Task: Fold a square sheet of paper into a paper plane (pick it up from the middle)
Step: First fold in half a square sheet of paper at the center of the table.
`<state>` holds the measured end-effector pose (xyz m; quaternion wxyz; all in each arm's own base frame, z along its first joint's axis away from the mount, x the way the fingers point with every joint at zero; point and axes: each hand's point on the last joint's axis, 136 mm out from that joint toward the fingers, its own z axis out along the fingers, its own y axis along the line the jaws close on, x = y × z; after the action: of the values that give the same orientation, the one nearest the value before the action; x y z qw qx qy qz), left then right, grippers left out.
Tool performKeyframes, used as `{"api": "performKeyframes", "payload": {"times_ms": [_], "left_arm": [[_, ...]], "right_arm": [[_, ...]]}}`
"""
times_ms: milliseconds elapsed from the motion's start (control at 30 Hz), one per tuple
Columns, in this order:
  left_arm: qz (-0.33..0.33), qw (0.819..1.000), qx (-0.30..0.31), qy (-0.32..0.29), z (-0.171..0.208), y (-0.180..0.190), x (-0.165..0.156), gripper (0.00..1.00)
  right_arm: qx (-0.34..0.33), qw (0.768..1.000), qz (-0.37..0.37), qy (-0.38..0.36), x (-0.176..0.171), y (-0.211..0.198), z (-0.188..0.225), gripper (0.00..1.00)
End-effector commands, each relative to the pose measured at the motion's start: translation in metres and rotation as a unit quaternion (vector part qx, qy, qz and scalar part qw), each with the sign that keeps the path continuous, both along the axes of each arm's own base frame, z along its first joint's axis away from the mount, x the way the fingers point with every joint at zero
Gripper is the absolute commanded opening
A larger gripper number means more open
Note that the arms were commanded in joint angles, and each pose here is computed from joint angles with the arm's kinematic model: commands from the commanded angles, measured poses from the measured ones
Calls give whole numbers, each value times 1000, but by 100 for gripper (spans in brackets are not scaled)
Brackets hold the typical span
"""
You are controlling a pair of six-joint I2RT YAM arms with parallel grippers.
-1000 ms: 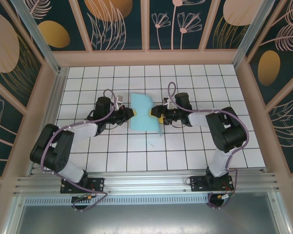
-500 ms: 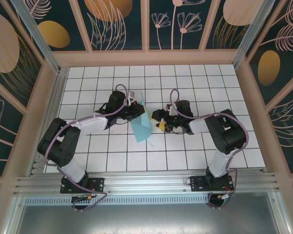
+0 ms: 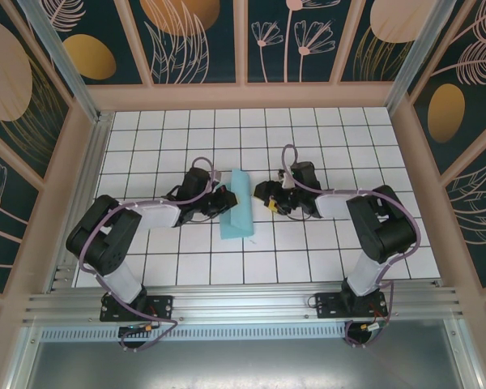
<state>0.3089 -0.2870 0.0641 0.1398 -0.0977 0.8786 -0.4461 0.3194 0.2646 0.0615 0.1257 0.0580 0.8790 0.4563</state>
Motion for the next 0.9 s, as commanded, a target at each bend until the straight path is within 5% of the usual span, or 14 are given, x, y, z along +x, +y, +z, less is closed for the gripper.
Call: {"api": "performKeyframes", "payload": {"times_ms": [0,400,867], "left_arm": [[17,999,-28,-13,9,0,0,0],[34,999,8,10,-18,17,-12,0],[43,996,76,37,-40,32,-7,0]], "right_arm": [[-38,997,33,-54,8,4,15,74],[-80,990,112,-35,0,29,-2,73],[-92,984,151,-11,-8,41,-17,56]]}}
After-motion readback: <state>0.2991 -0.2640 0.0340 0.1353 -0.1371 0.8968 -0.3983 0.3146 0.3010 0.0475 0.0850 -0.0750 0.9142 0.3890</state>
